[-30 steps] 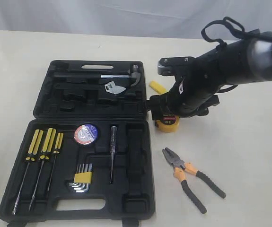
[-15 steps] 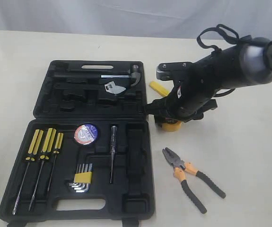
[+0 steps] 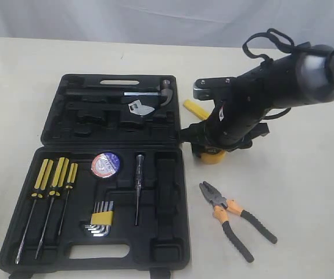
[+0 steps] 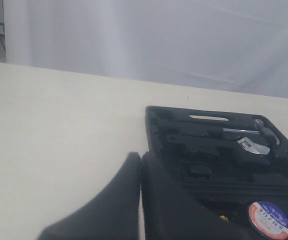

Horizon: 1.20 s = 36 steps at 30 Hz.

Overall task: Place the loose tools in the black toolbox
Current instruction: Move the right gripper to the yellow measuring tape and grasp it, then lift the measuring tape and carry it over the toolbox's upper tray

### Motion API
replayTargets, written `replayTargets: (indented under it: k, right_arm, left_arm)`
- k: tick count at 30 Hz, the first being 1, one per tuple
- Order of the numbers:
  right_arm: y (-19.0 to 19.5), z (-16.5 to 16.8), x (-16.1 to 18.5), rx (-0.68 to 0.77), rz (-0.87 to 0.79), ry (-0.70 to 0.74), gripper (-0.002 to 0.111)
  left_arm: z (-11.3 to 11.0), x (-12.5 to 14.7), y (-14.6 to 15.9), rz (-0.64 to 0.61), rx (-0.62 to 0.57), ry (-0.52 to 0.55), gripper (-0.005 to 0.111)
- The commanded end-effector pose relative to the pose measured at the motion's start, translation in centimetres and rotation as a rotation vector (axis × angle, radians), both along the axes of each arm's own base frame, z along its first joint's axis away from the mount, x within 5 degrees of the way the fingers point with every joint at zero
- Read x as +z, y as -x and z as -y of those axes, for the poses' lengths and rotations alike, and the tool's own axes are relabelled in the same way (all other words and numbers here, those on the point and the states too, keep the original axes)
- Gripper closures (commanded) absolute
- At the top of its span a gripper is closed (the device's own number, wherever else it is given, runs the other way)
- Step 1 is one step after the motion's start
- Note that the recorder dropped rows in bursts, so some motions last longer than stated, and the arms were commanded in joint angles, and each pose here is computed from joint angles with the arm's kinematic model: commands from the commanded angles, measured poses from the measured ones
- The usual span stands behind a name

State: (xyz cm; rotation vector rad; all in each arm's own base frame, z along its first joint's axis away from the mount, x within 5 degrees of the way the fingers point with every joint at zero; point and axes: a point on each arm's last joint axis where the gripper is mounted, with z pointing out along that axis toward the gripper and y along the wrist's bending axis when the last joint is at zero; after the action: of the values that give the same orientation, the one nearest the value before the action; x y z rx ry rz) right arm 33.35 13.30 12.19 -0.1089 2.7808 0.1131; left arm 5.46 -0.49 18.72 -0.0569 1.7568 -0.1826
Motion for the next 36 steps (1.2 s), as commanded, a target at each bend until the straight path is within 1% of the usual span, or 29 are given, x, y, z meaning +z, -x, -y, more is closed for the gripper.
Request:
replayTargets:
  k: [1, 5, 9, 12, 18, 23, 27, 30, 33, 36]
  right_arm:
    - [0.6, 0.3, 2.6, -0.008, 0.012, -0.001, 0.109]
    - [1.5, 0.8, 5.6, -0.015, 0.029, -0.002, 0.109]
    - [2.9, 1.3, 8.1, -0.027, 0.011, 0.004, 0.109]
    - [3.9, 1.2, 9.7, -0.004, 0.013, 0.013, 0.109]
    - [5.7, -0.9, 12.1, 0.049, 0.077, -0.037, 0.109]
    - [6.3, -3.2, 13.9, 0.092, 0.069, -0.043, 0.109]
    - [5.5, -5.1, 16.7, 0.109, 0.112, -0.076, 0.109]
    - [4.1, -6.3, 18.4, 0.104, 0.138, -0.099, 0.109]
    - [2.4, -7.5, 19.0, 0.099, 0.148, -0.108, 0.109]
    - [0.6, -8.8, 18.0, 0.098, 0.131, -0.097, 0.109]
  left_arm:
    - [0.0, 0.1, 0.0, 0.001, -0.005, -0.005, 0.107]
    - [0.0, 0.1, 0.0, 0.001, -0.005, -0.005, 0.107]
    - [0.0, 0.1, 0.0, 0.001, -0.005, -0.005, 0.107]
    - [0.0, 0.1, 0.0, 0.001, -0.005, -0.005, 0.107]
    - [0.0, 0.1, 0.0, 0.001, -0.005, -0.005, 0.107]
    - [0.0, 0.1, 0.0, 0.001, -0.005, -0.005, 0.107]
    - [0.0, 0.1, 0.0, 0.001, -0.005, -0.005, 0.107]
    - [0.0, 0.1, 0.0, 0.001, -0.005, -0.005, 0.107]
    - [0.0, 0.1, 0.0, 0.001, -0.005, -0.005, 0.107]
    - [0.0, 0.1, 0.0, 0.001, -0.005, -0.005, 0.107]
